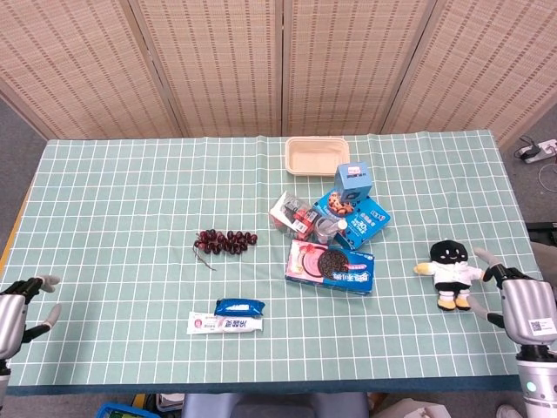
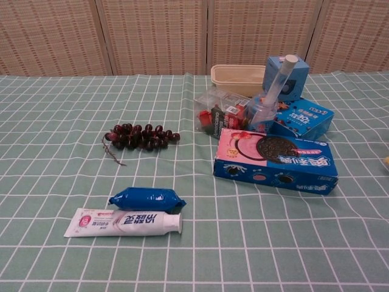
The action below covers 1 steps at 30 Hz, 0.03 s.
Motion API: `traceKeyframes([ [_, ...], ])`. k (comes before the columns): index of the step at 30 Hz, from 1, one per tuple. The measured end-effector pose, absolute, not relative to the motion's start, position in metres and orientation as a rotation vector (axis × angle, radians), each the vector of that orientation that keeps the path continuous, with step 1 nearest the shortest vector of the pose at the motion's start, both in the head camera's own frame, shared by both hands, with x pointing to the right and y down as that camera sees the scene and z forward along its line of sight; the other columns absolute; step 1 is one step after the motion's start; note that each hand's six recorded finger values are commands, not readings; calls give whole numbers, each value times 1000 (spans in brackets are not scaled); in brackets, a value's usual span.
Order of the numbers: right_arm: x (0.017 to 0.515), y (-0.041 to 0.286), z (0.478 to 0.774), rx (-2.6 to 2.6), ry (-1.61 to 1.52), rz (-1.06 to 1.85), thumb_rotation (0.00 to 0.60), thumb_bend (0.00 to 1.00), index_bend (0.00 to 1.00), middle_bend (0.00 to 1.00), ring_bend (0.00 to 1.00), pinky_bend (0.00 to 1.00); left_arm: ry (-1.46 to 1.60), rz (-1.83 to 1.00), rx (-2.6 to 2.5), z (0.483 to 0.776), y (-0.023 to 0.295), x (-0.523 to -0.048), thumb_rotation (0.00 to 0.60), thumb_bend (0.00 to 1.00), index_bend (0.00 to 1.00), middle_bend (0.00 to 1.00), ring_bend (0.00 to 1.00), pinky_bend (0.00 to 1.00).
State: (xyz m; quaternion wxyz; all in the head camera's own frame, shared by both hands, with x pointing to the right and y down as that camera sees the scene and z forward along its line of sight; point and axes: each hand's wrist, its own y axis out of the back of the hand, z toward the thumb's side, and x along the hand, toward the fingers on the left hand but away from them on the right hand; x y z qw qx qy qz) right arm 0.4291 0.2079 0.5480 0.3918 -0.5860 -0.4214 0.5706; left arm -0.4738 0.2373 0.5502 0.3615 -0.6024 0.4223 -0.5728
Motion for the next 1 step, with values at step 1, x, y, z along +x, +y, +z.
traceKeyframes([
  [1, 429, 208, 546, -1490, -1072, 1440, 600, 148, 230, 498, 504, 689, 1086, -1473, -1552, 551, 237, -474, 600, 331, 450, 470, 451, 635],
])
